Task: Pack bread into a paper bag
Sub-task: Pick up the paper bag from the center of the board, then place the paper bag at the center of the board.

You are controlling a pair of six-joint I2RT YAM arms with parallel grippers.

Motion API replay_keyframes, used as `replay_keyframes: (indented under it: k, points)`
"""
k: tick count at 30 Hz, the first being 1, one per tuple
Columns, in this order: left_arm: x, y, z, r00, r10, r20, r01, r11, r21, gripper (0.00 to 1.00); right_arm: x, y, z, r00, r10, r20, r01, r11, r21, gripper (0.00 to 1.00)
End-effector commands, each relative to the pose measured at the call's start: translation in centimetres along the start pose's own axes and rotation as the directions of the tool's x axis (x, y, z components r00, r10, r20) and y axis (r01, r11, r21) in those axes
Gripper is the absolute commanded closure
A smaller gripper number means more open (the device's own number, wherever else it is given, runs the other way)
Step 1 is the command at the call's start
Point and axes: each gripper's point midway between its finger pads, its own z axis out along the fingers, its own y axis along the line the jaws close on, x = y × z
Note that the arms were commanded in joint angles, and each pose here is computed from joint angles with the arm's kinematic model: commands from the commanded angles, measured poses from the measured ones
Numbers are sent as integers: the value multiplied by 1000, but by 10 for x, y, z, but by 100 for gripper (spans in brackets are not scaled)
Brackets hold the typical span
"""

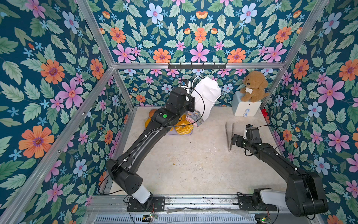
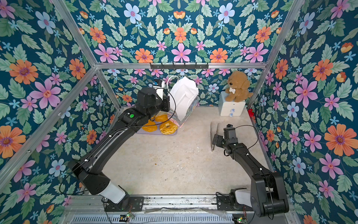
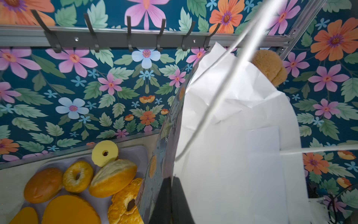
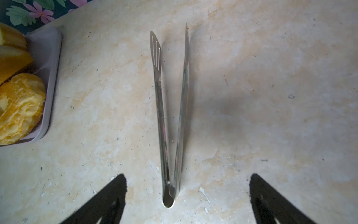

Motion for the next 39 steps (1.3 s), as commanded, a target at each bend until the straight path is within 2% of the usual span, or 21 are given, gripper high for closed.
replay_keyframes:
  k: [1,4,6,9,12,17,21,33,39]
  points:
    - [-16,44,-19,999,-14,53,19,995,-97,100,0,15,2,998,-57,-29,57,998,-8,0]
    - [-12,104,-40,994,-76,80,89,981,-173,100,0,41,8,988,-138,-68,135,990,-43,0]
    - [-10,131,-55,992,-73,101,94,968,-231,100,2,60,14,979,-177,-99,171,983,-72,0]
    - [5,157,-63,995,-77,65,93,948,-305,100,5,90,26,968,-205,-145,186,973,-135,1]
    - [20,172,-66,996,-87,30,92,931,-352,100,7,120,36,954,-244,-173,214,961,-177,3]
    - [30,194,-89,994,-97,49,109,886,-451,100,18,163,53,922,-328,-206,280,932,-232,3]
    - [45,221,-111,995,-98,29,97,810,-578,100,24,189,66,907,-351,-232,284,918,-278,3]
    - [60,264,-182,993,-88,81,118,649,-752,100,37,231,100,866,-403,-296,310,897,-316,6]
    - [92,277,-190,989,-134,58,130,622,-772,100,44,238,116,847,-417,-331,330,899,-288,7]
